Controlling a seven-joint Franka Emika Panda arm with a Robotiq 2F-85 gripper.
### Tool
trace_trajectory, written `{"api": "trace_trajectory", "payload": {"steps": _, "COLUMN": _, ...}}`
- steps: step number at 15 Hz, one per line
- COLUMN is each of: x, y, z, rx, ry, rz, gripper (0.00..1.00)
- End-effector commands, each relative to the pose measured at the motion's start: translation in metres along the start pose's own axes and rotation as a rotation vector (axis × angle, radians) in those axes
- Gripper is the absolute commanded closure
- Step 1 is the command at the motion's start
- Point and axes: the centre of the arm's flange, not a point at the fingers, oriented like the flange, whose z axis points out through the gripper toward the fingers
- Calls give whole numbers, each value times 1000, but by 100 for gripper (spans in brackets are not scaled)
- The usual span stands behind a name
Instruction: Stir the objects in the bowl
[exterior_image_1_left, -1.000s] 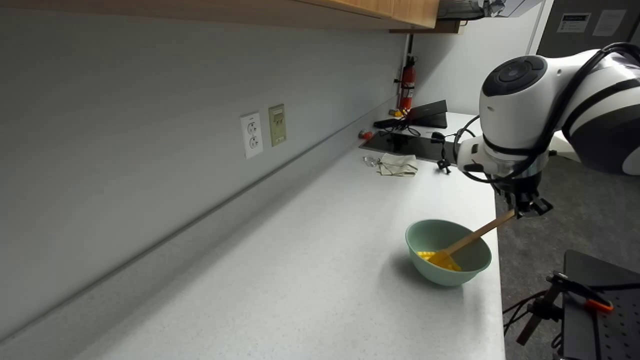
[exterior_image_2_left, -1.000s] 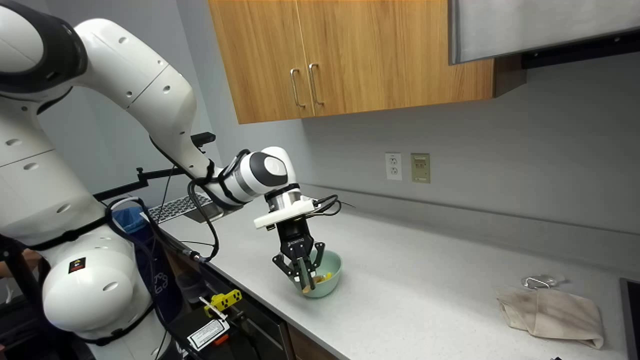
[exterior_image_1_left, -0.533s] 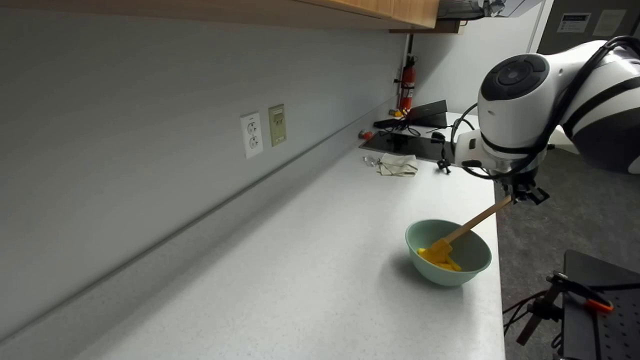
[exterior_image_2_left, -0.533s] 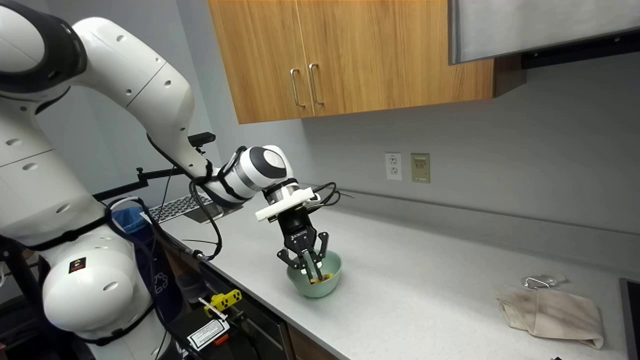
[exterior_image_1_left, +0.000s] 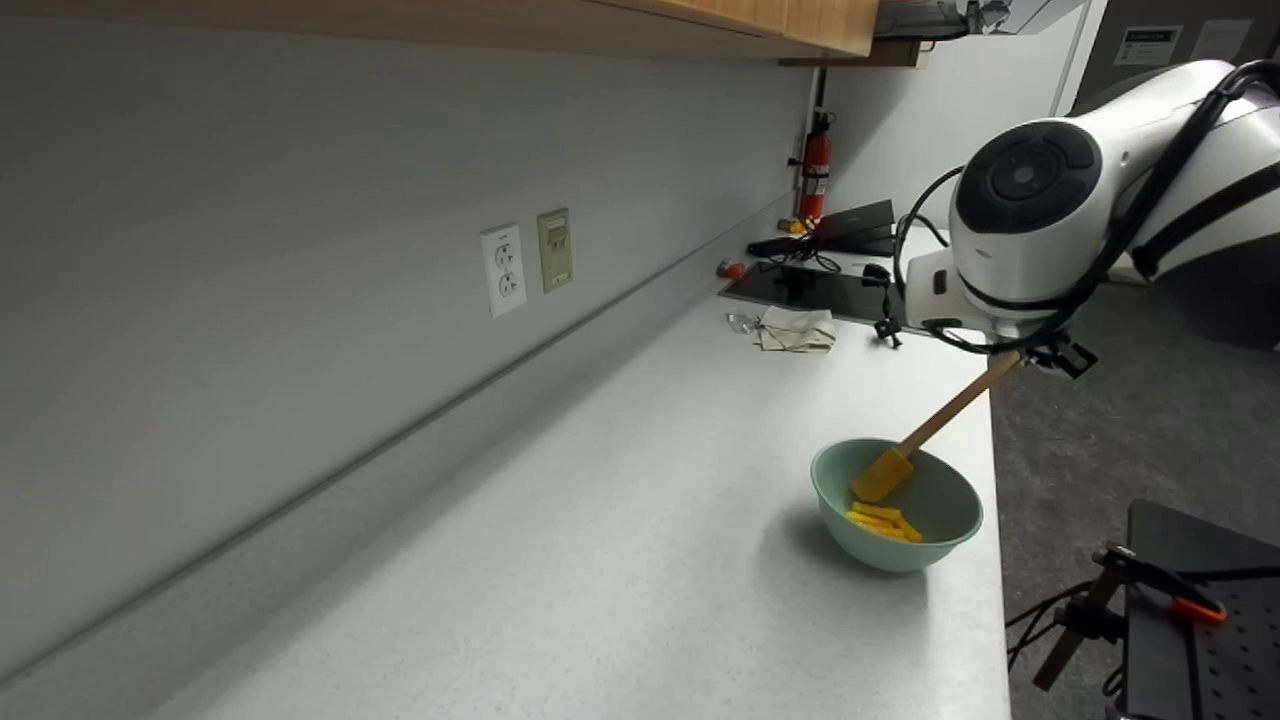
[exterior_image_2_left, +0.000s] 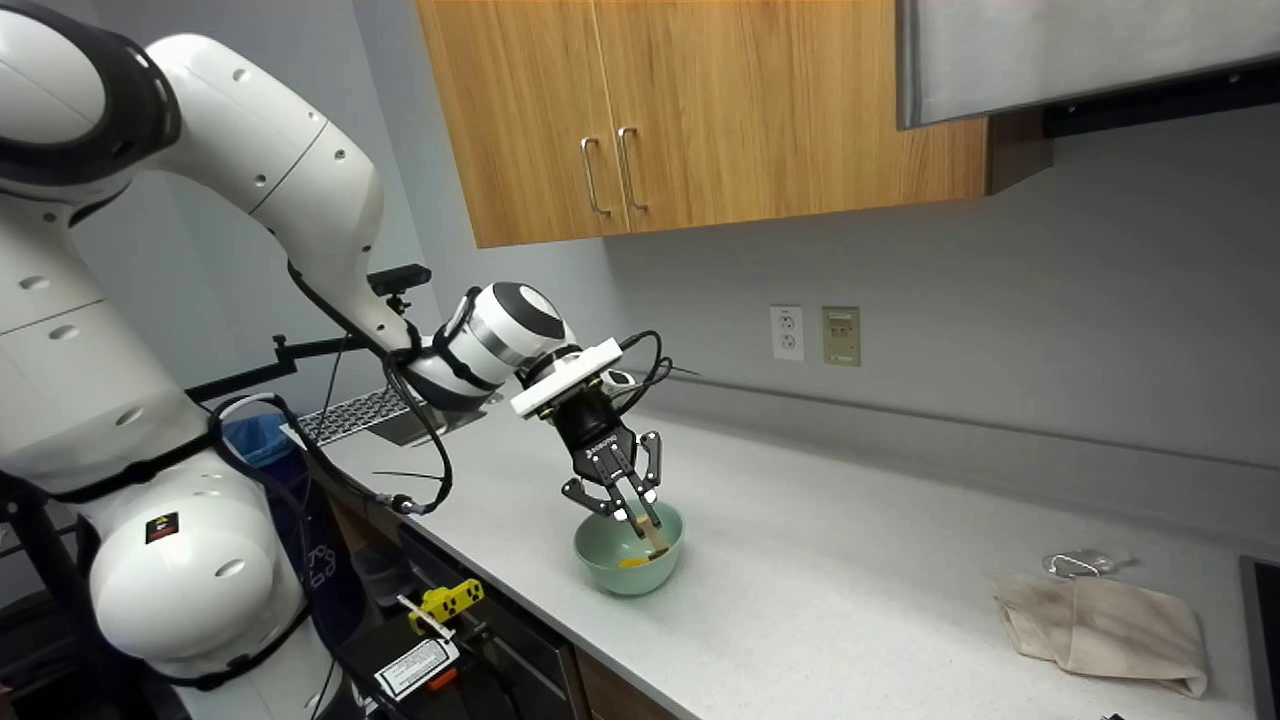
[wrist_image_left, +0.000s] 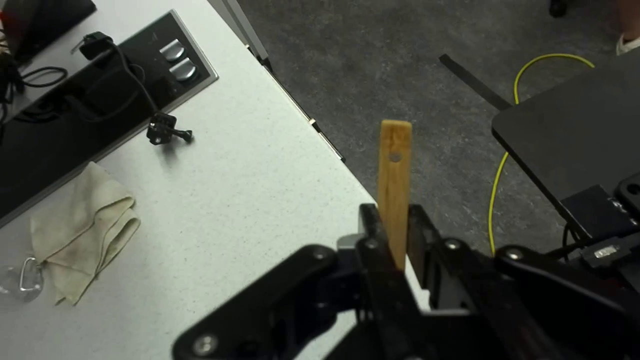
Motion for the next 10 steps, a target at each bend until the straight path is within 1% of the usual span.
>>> {"api": "trace_trajectory", "payload": {"steps": 1, "x": -3, "y": 2, "z": -8, "rx": -52, "ry": -60, "rz": -9, "gripper": 96}}
{"api": "trace_trajectory", "payload": {"steps": 6, "x": -5, "y": 1, "z": -9, "rx": -7, "ry": -130, "rz": -51, "gripper": 96}}
{"api": "trace_trajectory", "payload": {"steps": 8, "x": -5, "y": -2, "z": -7, "rx": 31, "ry": -132, "rz": -64, "gripper": 96}}
{"api": "trace_trajectory", "payload": {"steps": 10, "x": -4, "y": -5, "z": -4, "rx": 88, "ry": -99, "rz": -72, "gripper": 96}}
